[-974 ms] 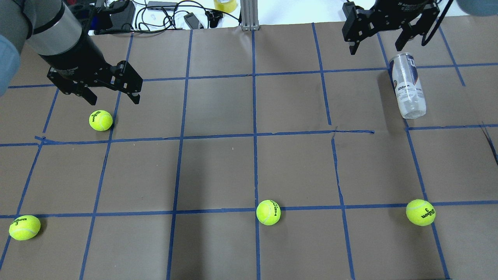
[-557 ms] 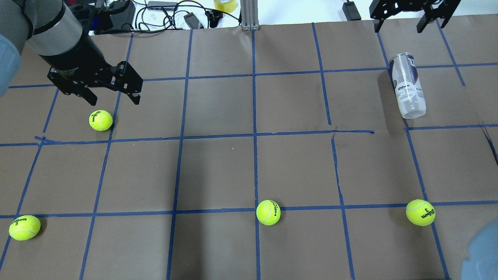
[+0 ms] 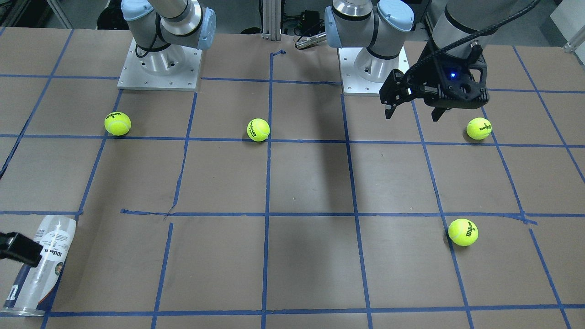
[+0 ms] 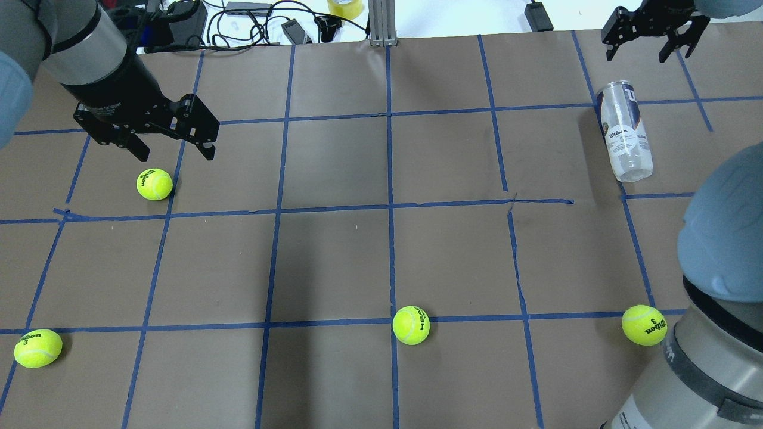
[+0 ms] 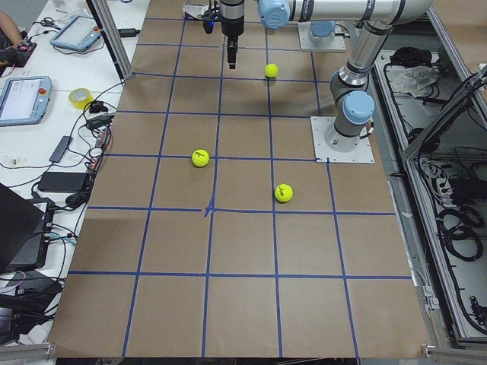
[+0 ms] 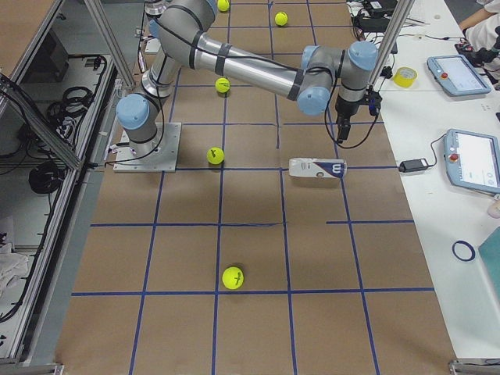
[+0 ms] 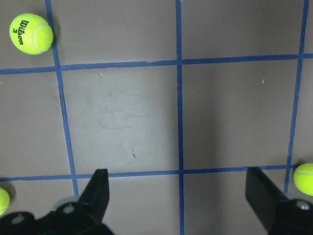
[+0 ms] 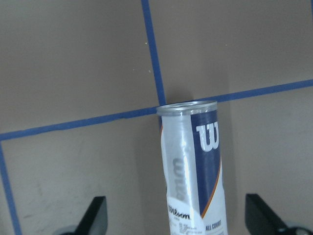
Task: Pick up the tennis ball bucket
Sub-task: 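Move the right gripper down over the upright clear Wilson ball can, then close the right gripper on the can's top and lift it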
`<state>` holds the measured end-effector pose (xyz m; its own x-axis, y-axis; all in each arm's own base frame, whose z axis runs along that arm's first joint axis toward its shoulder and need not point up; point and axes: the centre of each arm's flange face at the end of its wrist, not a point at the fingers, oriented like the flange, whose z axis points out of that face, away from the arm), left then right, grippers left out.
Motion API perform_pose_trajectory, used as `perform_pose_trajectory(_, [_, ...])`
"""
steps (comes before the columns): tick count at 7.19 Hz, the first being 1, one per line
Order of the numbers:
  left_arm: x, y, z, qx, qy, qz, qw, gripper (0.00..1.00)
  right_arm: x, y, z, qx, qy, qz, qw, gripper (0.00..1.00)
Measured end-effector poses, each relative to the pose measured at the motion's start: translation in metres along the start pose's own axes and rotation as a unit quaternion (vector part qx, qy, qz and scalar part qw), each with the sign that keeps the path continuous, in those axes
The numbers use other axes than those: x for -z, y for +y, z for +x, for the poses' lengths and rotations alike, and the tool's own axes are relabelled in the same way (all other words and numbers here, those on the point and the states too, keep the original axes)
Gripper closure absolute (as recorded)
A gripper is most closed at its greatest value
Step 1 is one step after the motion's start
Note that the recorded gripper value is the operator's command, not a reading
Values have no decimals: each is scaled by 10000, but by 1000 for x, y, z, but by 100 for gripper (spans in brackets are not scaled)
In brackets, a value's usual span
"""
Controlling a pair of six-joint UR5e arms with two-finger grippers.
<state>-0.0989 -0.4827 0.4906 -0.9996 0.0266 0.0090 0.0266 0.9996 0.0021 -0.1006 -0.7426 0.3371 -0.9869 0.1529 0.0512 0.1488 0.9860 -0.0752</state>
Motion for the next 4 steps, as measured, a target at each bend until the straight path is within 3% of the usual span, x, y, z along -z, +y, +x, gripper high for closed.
perform_pose_trajectory(4, [0, 0, 0, -1, 0, -1, 10000, 0, -108, -23, 24, 115, -63, 7, 9999, 0])
